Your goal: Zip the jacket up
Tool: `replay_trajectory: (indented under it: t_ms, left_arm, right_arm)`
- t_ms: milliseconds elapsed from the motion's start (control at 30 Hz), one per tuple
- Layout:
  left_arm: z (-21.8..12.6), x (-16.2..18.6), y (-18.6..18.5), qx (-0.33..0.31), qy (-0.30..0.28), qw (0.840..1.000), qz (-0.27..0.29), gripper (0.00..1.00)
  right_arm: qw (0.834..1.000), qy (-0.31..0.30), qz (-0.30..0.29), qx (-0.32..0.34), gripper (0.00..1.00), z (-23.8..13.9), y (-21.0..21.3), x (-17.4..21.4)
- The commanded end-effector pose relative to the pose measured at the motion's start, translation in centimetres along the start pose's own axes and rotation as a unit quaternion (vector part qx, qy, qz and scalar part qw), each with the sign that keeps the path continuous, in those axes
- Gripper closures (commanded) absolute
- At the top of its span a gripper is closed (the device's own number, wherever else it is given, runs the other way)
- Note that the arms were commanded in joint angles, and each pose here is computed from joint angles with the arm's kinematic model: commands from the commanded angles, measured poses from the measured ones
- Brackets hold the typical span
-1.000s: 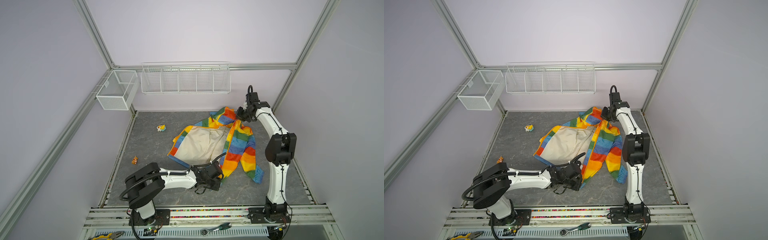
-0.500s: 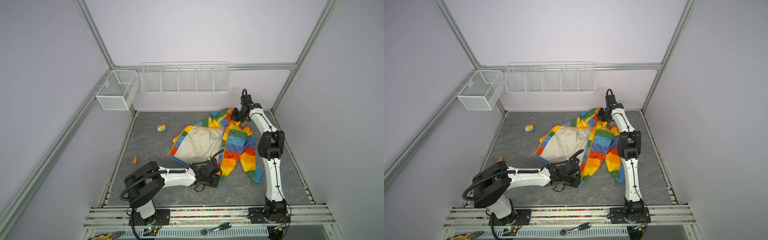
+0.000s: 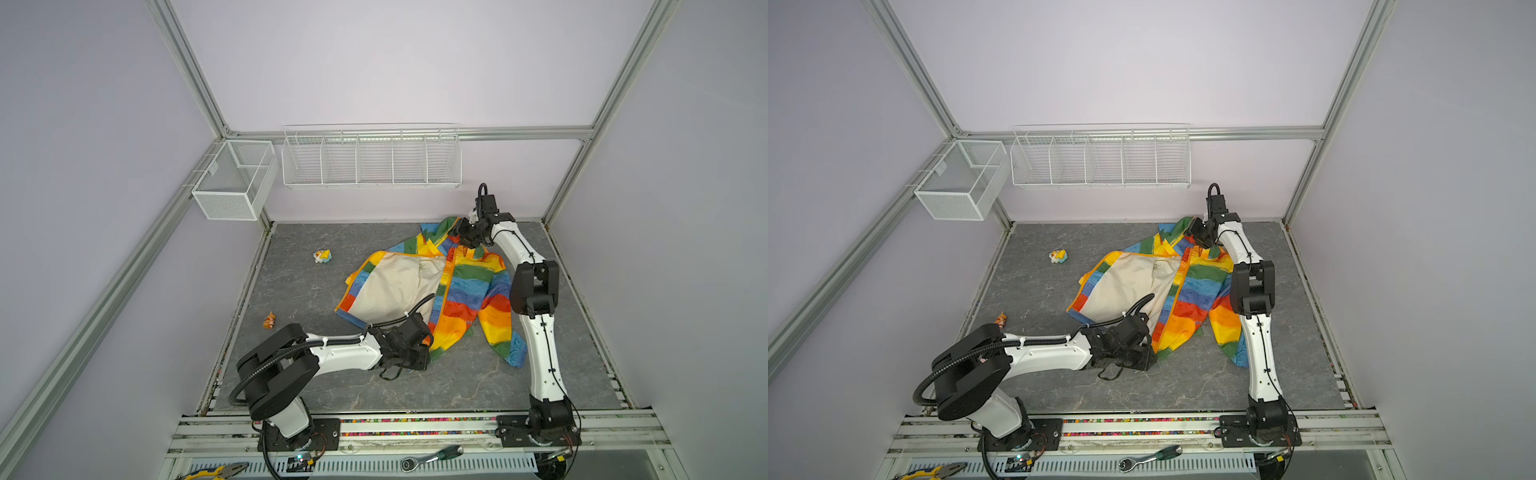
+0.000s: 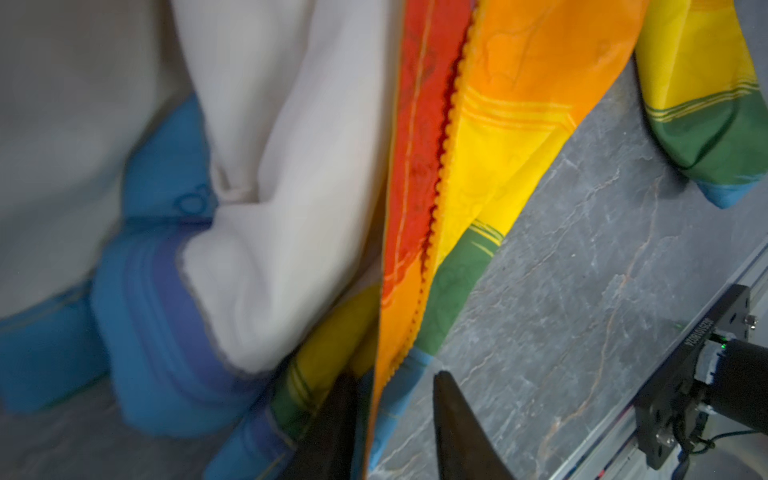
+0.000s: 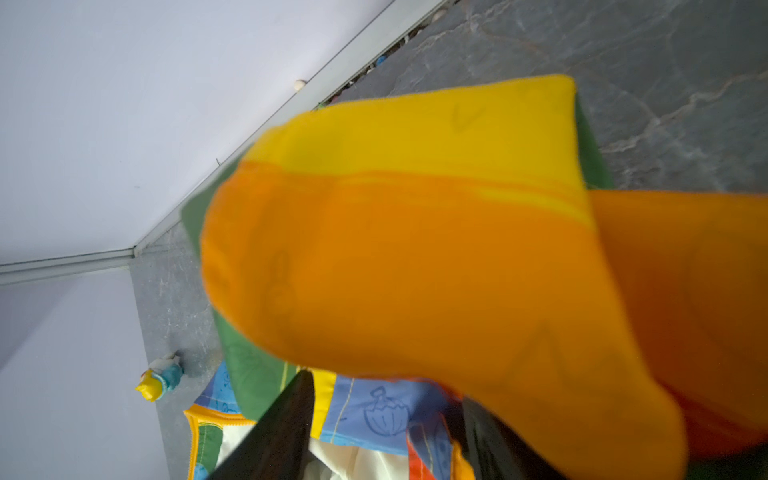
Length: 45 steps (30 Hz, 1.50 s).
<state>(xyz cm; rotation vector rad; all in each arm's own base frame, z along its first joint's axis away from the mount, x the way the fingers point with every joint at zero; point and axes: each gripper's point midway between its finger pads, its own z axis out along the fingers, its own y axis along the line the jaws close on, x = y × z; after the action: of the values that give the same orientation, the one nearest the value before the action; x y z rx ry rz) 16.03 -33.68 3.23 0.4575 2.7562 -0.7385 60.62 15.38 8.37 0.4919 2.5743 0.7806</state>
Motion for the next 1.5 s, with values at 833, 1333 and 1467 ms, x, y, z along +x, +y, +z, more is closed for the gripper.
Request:
replay_trajectory:
  t_ms: [833,1333,1467]
  left_arm:
    - [-6.9,-1.9,0.4,0.023,-0.067,0.997,0.034,0.44]
    - [-1.0,-2.0,-0.2,-0.006,0.012,0.997,0.076,0.54]
    - [-0.9,-2.3,-0.4,-0.012,0.021,0.996,0.081,0.82]
  right_arm:
    - [0.99,0.043,-0.109,0.08,0.35,-14.4,-2.7,19.0]
    - [0.987,0.081,-0.087,0.104,0.36,-14.7,-7.6,24.5]
    - [0.988,0.09,-0.077,0.102,0.37,-14.6,-8.3,25.5]
